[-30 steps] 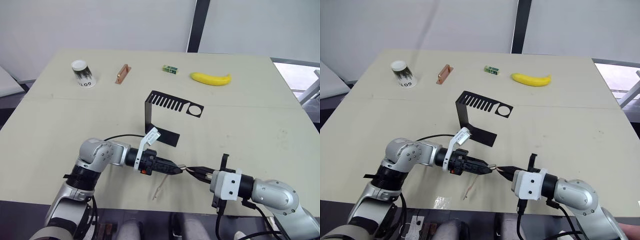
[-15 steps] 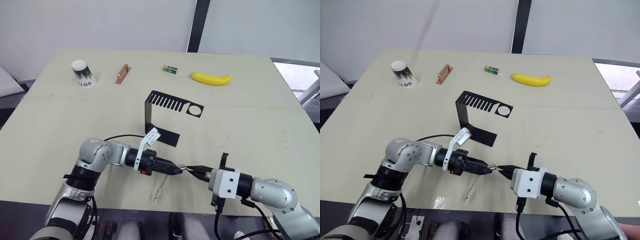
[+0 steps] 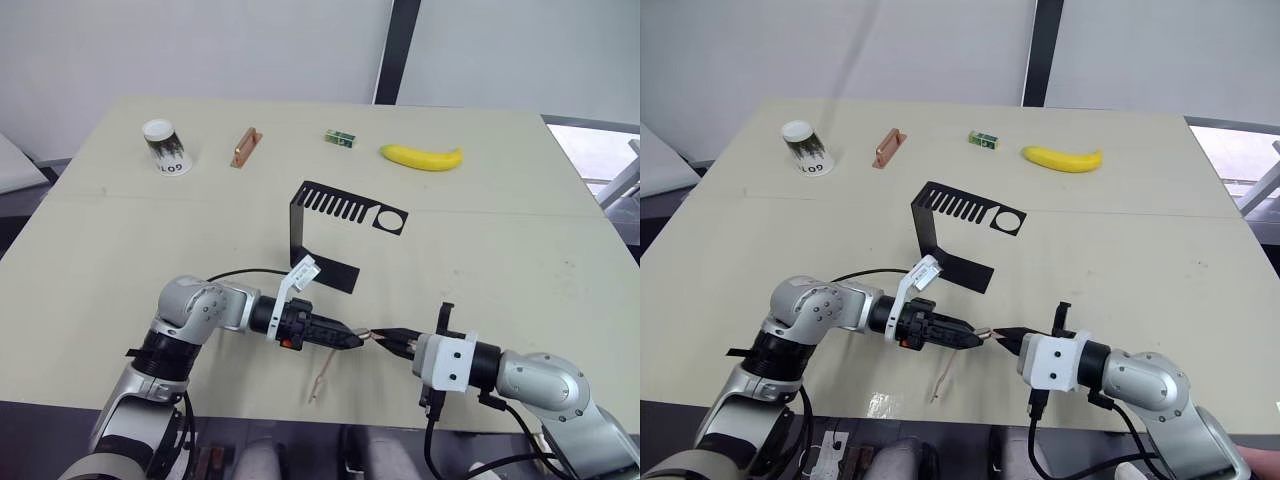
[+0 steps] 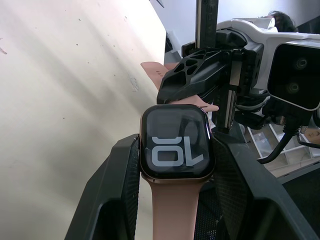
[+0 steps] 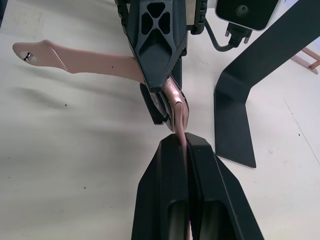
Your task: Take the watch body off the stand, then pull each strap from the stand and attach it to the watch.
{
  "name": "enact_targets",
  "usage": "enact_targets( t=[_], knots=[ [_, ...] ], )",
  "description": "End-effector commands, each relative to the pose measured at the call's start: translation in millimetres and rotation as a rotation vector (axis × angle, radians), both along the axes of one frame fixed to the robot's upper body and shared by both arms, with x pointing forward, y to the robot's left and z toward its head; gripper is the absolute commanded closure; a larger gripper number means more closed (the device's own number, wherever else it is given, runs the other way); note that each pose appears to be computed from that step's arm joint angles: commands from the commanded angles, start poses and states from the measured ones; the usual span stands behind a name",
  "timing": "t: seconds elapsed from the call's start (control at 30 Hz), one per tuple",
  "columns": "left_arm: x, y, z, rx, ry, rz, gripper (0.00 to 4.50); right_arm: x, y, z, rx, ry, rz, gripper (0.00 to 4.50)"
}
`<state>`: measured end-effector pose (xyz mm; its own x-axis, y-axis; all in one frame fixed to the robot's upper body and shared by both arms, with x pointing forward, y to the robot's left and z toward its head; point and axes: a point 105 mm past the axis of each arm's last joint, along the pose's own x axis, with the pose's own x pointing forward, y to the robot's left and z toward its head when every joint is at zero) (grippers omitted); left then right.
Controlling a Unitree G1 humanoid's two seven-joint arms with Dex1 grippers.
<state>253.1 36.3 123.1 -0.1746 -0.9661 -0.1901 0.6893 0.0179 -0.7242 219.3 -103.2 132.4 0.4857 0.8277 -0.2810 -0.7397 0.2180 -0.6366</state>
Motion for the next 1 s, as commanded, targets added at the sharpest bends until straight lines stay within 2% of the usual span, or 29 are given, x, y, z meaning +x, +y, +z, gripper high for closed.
enact_targets(
  t=[0.03,1.0],
  knots=[
    [-20.7,-20.5,9.5,-0.066,-0.010,-0.124,2.90,-7.7,16.4,14.6,0.049,-0.053,0.072,4.50],
    [-22.8,-20.7,10.9,-0.061,-0.016,-0.143,2.90,-8.8,19.7,4.0,0.023,0.007,0.077,4.50]
  ],
)
